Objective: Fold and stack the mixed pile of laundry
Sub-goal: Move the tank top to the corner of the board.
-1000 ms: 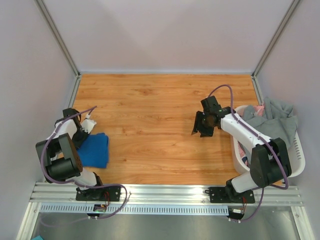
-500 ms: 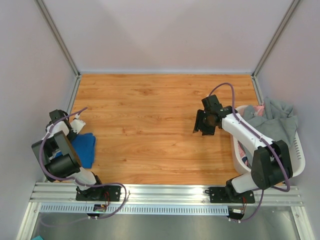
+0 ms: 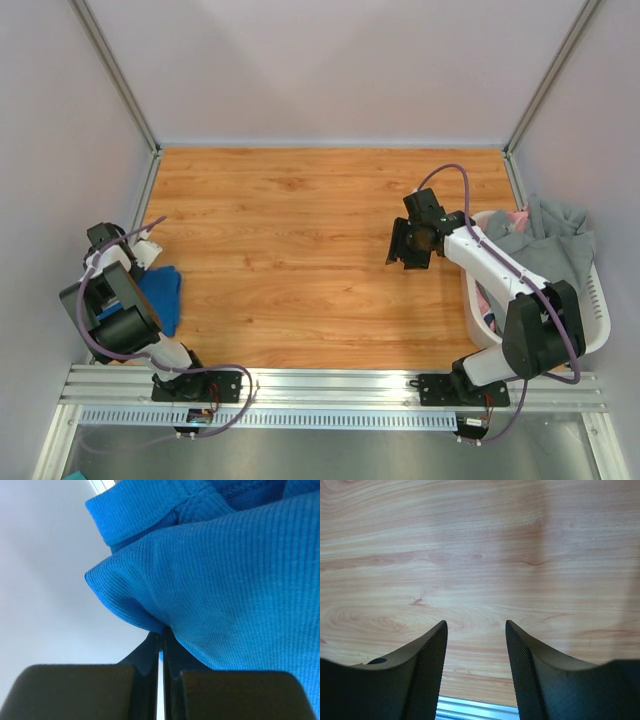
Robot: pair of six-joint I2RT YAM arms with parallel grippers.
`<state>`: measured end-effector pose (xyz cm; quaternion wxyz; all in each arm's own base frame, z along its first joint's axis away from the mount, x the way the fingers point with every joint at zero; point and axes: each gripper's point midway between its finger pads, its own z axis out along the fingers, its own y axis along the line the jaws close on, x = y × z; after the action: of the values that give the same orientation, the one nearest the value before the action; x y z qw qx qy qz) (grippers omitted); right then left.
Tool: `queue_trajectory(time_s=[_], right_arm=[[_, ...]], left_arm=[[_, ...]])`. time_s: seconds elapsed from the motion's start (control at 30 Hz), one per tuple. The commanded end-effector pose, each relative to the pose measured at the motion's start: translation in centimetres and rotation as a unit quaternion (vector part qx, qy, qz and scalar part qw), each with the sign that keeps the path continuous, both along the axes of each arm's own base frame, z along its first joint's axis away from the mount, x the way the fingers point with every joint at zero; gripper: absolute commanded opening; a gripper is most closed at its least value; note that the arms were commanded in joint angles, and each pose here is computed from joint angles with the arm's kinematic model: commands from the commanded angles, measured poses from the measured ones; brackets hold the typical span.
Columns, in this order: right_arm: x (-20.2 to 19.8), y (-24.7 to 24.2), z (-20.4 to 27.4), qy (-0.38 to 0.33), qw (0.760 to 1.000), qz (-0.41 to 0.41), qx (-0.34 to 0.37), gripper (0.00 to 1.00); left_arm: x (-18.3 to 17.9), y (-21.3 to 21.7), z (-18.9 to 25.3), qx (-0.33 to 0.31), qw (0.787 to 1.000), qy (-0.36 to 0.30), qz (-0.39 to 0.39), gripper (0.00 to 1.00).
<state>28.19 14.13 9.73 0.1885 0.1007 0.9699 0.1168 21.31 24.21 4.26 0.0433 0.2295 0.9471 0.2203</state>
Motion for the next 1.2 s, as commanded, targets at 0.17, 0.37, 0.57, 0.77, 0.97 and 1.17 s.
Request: queue_trajectory(time_s=[0.17,0.37,0.57,0.77,0.97,1.17], right_arm=[[1.2,0.3,1.9,-0.028,1.000,0.006,0.002,0.53],[1.0,0.1,2.1,-0.029,1.000,0.007,0.002,0.53],[0.7,0.2,2.0,-0.025,1.000,0.009,0.004,0.53],[0.6,0.7,2.0,-0.018,1.000,0.013,0.016,0.53],[0.9,1.1,2.7,-0.018,0.999,0.015,0.022,0.53],[0.8,1.1,2.8,-0.016,0.999,0.008,0.028,0.53]], left_arm=[[0.4,0.9,0.6,0.011,0.998,-0.035,0.050,0.59],[2.4,2.3,6.3,0.031,0.987,-0.109,0.111,0.80],[1.7,-1.2,9.0,-0.037,0.978,-0.154,0.135,0.63],[0.3,-6.9,6.3,-0.134,0.973,-0.123,0.139,0.35],[0.0,-7.1,2.2,-0.128,0.973,-0.106,0.159,0.34],[-0.5,-8.0,-0.8,-0.155,0.969,-0.083,0.174,0.33]])
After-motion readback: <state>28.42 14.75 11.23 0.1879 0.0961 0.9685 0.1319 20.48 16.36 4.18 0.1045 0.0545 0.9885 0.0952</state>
